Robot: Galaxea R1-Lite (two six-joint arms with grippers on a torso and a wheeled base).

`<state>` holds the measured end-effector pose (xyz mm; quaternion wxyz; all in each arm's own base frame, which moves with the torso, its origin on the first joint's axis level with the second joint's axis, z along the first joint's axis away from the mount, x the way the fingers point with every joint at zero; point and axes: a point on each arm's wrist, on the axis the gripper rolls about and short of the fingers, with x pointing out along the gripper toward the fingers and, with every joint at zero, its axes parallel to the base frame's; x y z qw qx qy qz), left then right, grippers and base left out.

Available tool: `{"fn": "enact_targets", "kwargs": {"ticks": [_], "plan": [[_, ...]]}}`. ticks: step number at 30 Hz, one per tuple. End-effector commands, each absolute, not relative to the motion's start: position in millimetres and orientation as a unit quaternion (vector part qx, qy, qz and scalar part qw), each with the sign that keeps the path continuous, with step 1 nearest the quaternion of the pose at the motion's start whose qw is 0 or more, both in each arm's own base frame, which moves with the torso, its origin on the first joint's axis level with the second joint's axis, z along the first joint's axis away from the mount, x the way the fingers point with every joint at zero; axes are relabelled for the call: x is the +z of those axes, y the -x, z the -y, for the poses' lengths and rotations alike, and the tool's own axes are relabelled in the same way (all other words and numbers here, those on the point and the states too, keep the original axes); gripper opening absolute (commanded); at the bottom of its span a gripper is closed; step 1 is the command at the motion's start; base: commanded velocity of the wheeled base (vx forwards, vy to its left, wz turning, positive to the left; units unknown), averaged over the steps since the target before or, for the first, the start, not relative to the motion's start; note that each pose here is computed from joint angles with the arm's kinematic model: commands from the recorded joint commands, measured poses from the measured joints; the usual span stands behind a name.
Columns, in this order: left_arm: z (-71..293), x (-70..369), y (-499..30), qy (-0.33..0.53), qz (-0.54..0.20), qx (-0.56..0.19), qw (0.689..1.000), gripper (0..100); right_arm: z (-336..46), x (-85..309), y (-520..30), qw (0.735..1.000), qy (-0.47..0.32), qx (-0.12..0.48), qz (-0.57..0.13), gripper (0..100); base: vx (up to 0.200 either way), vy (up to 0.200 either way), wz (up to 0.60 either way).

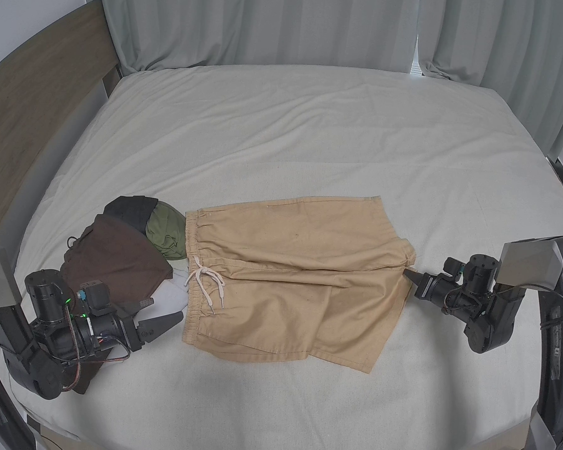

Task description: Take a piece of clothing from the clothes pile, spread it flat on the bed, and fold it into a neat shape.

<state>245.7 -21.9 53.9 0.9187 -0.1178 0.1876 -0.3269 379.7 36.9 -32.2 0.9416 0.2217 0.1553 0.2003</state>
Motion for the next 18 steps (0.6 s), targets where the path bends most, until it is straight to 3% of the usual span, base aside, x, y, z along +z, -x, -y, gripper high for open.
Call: {"fn": "enact_targets", "kwargs": {"ticks": [1,2,10,18], "plan": [[22.3,53.6,-245.6,0.118,-0.188,-0.327,0.918,100,-36.6,-31.4,-379.8,0.942,-0.221,0.201,-0.154,0,0.0,0.0,0.0],[22.3,53.4,-245.8,0.118,-0.188,-0.327,0.918,100,-36.6,-31.6,-379.5,0.942,-0.221,0.201,-0.155,100,0.0,0.0,0.0],[22.3,53.6,-245.6,0.119,-0.189,-0.328,0.918,100,-36.7,-10.5,-358.6,0.941,-0.218,0.201,-0.161,100,0.0,0.0,0.0],[22.3,53.3,-245.7,0.119,-0.189,-0.328,0.918,100,-44.1,-12.9,-323.0,0.934,-0.191,0.214,-0.211,100,0.0,0.0,0.0]]}}
